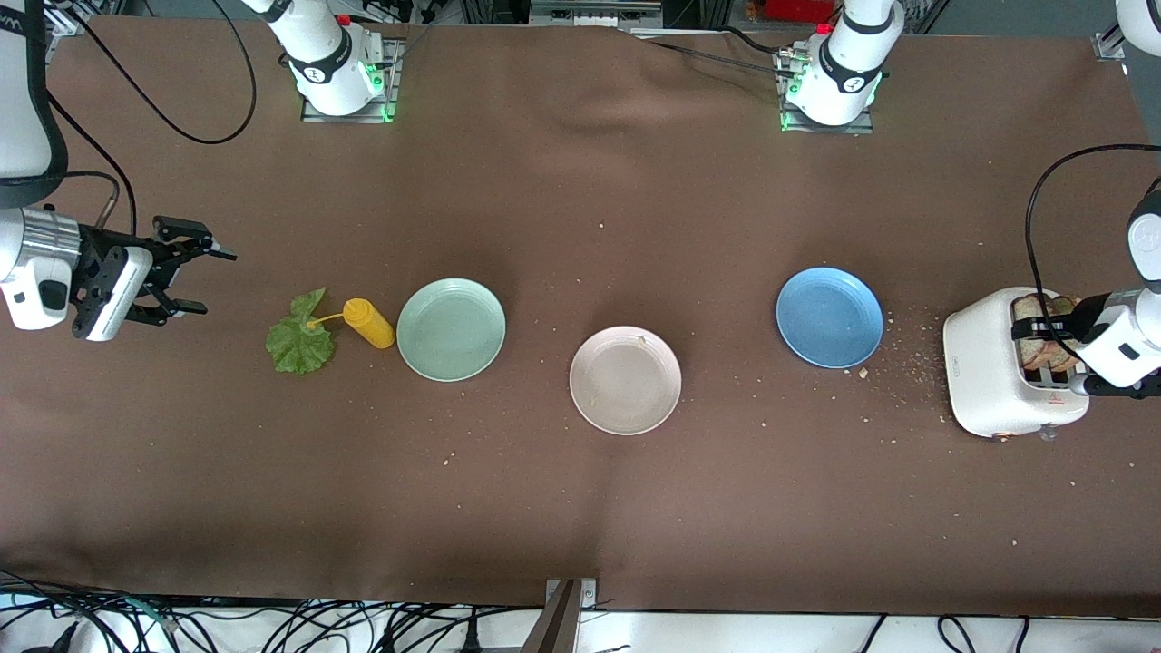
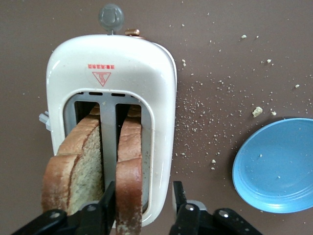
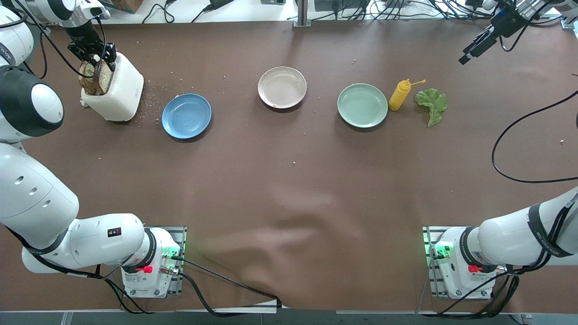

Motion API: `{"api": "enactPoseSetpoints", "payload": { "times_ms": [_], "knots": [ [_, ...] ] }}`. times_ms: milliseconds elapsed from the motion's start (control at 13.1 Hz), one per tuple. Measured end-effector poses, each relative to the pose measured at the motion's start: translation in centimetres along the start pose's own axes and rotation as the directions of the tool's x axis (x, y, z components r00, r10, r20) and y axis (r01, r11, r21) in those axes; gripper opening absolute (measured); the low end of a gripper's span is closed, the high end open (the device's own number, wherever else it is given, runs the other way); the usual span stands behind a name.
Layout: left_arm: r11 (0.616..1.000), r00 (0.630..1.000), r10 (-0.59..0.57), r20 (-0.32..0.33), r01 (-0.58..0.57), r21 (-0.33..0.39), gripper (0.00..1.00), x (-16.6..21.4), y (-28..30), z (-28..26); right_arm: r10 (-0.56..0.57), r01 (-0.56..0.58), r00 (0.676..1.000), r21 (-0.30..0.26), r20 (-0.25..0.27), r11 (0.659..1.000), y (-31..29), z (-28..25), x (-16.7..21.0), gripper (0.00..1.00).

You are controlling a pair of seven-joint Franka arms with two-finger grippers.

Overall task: Make sandwich in beige plate with both arms
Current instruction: 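Grasp toaster bread with the left gripper while the right gripper reaches the lettuce, then place bread on the beige plate while the right gripper grasps the bottle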

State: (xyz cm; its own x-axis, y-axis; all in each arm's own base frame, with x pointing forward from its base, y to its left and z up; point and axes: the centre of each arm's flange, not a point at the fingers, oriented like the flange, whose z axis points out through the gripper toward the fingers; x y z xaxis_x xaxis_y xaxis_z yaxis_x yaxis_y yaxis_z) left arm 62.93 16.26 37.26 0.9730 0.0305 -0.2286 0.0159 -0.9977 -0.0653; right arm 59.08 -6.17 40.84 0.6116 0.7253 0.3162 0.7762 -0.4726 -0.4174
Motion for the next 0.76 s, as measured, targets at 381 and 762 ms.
{"api": "enactPoseSetpoints", "payload": {
  "times_ms": [381,762],
  "knots": [
    [0.999,1.000,-0.007,0.026,0.005,0.044,0.12,-0.6,-1.9,-0.2,-0.199,0.222,0.955,0.084,-0.218,0.971,5.2,5.1,-7.6,1.00],
    [0.997,1.000,-0.023,0.009,0.022,0.077,0.09,-1.3,-2.4,-8.3,-0.302,0.388,0.832,0.097,-0.466,0.917,9.5,14.6,-13.0,1.00]
  ]
}}
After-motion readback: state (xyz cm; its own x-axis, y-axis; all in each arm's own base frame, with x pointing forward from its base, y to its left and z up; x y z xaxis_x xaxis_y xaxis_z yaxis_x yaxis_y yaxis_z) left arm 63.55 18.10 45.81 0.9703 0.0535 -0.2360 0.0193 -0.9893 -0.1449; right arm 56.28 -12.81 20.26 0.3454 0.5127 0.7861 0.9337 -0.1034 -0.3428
